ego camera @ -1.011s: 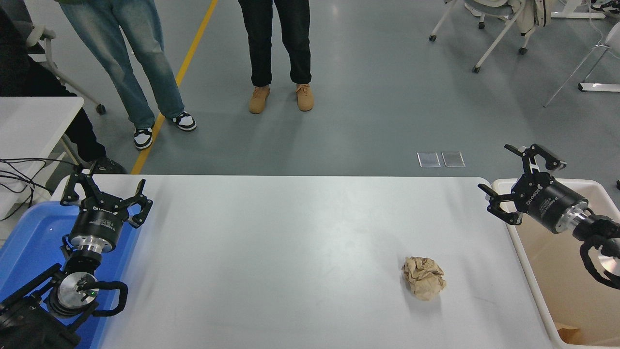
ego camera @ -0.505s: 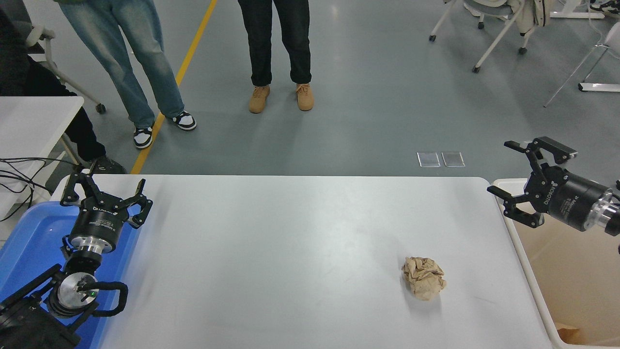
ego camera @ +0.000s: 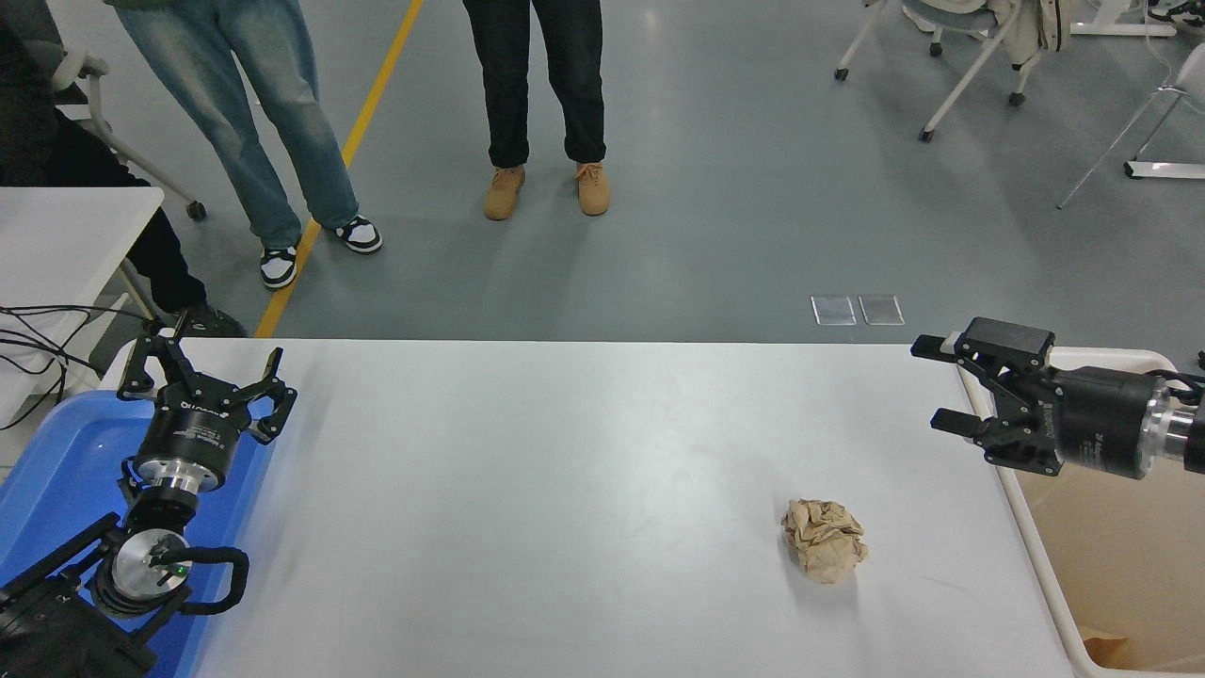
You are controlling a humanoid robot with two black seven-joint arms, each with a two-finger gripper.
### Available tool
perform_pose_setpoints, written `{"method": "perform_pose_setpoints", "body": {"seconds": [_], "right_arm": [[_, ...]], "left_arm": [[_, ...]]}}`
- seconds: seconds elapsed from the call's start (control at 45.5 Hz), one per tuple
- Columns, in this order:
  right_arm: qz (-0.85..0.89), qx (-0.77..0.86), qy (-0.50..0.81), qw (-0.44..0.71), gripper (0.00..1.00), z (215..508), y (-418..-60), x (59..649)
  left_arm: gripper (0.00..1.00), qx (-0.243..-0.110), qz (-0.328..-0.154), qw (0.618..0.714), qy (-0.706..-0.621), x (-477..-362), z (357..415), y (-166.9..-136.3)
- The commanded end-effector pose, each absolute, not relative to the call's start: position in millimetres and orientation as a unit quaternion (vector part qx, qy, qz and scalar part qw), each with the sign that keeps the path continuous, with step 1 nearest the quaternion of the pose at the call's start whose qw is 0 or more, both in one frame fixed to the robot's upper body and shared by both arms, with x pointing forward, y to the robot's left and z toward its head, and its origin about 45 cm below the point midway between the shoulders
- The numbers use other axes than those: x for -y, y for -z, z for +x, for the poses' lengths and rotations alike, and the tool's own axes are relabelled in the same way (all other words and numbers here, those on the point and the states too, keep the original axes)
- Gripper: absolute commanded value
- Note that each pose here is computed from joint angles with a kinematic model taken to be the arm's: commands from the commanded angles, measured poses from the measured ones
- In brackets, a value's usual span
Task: Clean the table surface
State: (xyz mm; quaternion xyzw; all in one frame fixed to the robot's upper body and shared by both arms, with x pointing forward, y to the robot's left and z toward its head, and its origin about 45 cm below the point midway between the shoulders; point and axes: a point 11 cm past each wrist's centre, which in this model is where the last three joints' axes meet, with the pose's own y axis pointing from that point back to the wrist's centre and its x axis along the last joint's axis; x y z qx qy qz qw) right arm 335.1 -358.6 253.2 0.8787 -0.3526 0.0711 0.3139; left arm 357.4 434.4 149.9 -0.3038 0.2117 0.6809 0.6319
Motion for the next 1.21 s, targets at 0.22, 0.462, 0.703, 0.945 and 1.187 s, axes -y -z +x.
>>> {"method": "perform_pose_setpoints", "body": {"seconds": [0.22, 0.462, 0.703, 0.945, 1.187], "right_arm": [[0.834, 0.249, -0.232, 0.435, 0.99, 322.1, -213.6, 332.9], [0.819, 0.184, -0.275, 0.470, 1.00, 307.8, -182.6, 317.9], [0.815, 0.149, -0.299, 0.473, 0.99, 303.5, -170.2, 306.3], [0.821, 0.143, -0.291, 0.471, 0.99, 306.2, -157.8, 297.9], [0.821, 0.167, -0.292, 0.461, 0.99, 314.0, -141.8, 286.1]], "left_arm": [[0.99, -0.212, -0.304, 0.6318, -0.6810, -434.4, 357.3, -149.8], [0.99, -0.212, -0.304, 0.6318, -0.6810, -434.4, 357.3, -149.8], [0.99, -0.212, -0.304, 0.6318, -0.6810, -434.4, 357.3, -149.8], [0.99, -0.211, -0.304, 0.6321, -0.6806, -434.3, 357.8, -150.3], [0.99, -0.211, -0.304, 0.6321, -0.6806, -434.3, 357.8, -150.3]]}}
